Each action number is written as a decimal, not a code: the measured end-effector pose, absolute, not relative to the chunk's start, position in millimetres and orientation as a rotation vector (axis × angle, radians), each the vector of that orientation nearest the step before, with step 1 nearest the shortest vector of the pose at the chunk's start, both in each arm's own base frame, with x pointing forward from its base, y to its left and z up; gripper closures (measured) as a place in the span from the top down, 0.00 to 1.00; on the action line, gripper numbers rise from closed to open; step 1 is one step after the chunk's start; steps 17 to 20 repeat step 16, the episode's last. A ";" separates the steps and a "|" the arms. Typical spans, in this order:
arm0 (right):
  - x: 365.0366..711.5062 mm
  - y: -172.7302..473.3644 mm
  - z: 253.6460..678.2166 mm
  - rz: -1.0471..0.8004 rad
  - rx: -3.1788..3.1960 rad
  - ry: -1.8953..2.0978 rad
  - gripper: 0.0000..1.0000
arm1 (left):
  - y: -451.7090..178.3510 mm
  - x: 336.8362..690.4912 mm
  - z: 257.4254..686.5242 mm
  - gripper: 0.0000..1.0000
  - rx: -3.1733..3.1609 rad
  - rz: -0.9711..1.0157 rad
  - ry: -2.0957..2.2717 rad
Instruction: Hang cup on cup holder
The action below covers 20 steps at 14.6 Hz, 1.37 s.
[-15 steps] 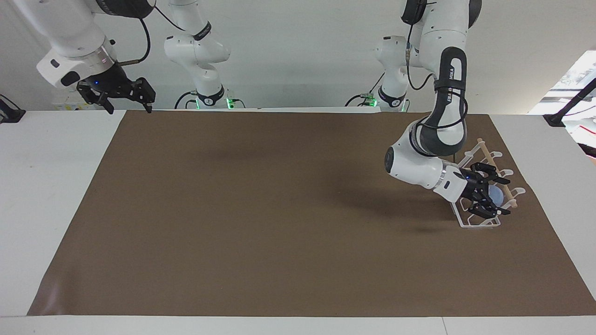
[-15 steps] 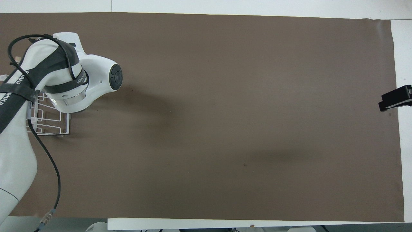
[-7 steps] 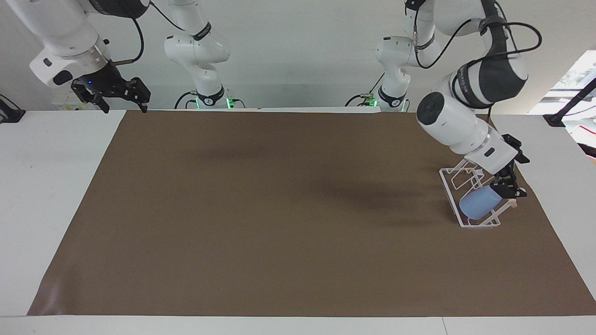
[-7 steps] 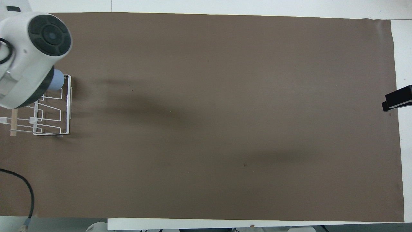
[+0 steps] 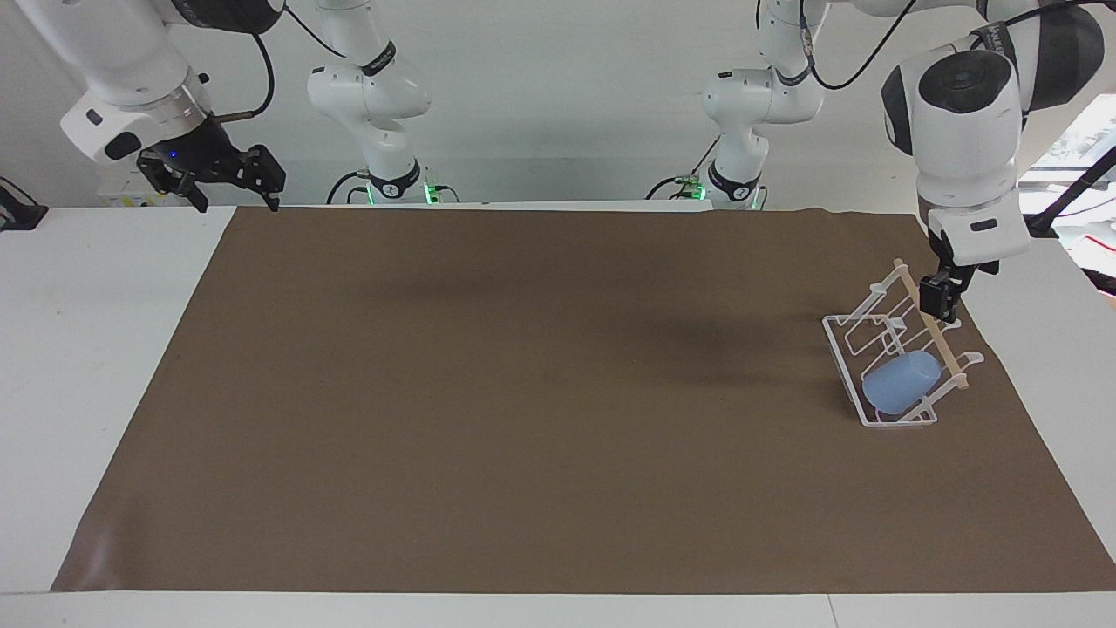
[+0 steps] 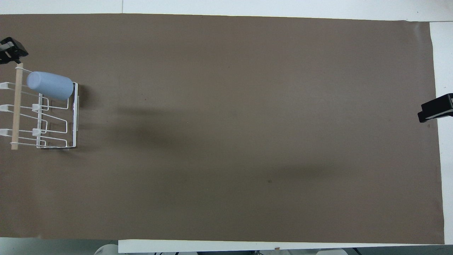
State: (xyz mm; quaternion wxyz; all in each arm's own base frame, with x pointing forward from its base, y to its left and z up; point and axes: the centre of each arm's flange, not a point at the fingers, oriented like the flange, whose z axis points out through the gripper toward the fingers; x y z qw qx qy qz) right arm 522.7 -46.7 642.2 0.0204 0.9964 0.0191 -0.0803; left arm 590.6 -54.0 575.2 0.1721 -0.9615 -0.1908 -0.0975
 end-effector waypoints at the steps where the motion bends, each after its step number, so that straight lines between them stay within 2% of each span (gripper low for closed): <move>1: 522.7 -46.7 642.2 -0.249 3.090 0.059 1.00 | -54.8 587.7 572.9 1.00 -2.818 -0.187 -0.468; 4: 522.7 -46.7 642.2 -0.249 3.090 0.059 1.00 | -51.4 574.3 578.9 1.00 -3.032 0.104 -0.175; 8: 522.7 -46.7 642.2 -0.249 3.090 0.059 1.00 | -58.3 565.9 579.6 1.00 -3.107 0.233 0.095; 11: 522.7 -46.7 642.2 -0.249 3.090 0.059 1.00 | -76.4 555.5 586.4 1.00 -3.105 0.229 0.154; 15: 522.7 -46.7 642.0 -0.250 3.090 0.059 1.00 | -69.9 548.5 607.7 1.00 -3.113 0.158 0.151; 20: 522.7 -46.7 642.0 -0.250 3.090 0.059 1.00 | -66.8 548.7 608.6 1.00 -3.113 0.159 0.157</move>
